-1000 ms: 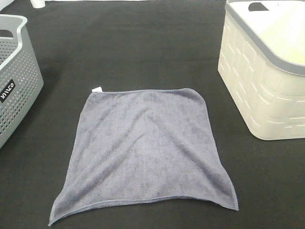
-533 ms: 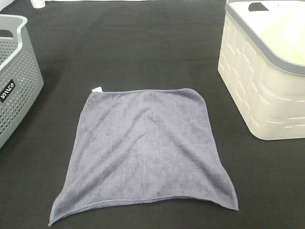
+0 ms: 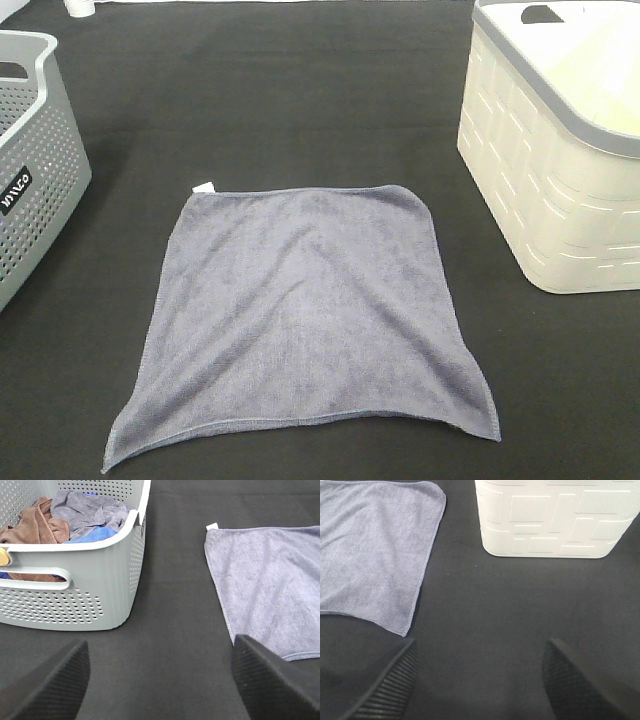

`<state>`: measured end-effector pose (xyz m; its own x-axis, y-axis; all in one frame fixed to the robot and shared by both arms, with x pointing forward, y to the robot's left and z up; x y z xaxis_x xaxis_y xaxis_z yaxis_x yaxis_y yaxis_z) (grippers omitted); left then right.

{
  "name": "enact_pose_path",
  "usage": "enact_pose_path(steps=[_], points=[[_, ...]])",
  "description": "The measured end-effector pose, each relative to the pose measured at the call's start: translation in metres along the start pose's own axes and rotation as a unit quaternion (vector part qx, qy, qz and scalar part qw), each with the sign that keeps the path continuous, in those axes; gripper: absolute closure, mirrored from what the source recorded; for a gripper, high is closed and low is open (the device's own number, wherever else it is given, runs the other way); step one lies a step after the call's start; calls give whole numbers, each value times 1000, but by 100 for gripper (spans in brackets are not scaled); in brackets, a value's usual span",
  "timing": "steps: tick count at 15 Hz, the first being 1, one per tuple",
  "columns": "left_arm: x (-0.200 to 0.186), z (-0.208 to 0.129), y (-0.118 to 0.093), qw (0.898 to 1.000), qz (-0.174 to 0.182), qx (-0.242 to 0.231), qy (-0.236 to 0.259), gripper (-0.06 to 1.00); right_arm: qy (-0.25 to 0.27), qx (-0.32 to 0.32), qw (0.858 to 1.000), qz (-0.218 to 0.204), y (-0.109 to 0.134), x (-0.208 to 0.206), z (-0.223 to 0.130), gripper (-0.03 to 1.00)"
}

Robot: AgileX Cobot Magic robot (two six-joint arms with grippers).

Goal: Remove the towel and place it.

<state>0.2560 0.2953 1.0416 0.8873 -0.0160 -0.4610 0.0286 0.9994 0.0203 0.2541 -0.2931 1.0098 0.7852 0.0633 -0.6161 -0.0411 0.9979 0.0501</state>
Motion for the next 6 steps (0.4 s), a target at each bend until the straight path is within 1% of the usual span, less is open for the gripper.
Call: enact_pose_path(steps=[6], points=[[0, 0, 0, 1000, 0, 0, 0, 21, 0, 1, 1000, 0, 0, 0, 0, 28]])
Point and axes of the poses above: a point on each arm's last joint axis where the gripper is mounted, x pointing out along that axis toward the gripper, y along the wrist's bending axis when the last joint is at zero, z = x × y, the point moved 3 cm from there along x, pointing out along that axis toward the gripper, and after that the axes turned 4 degrees about x, right-handed, at the moved point
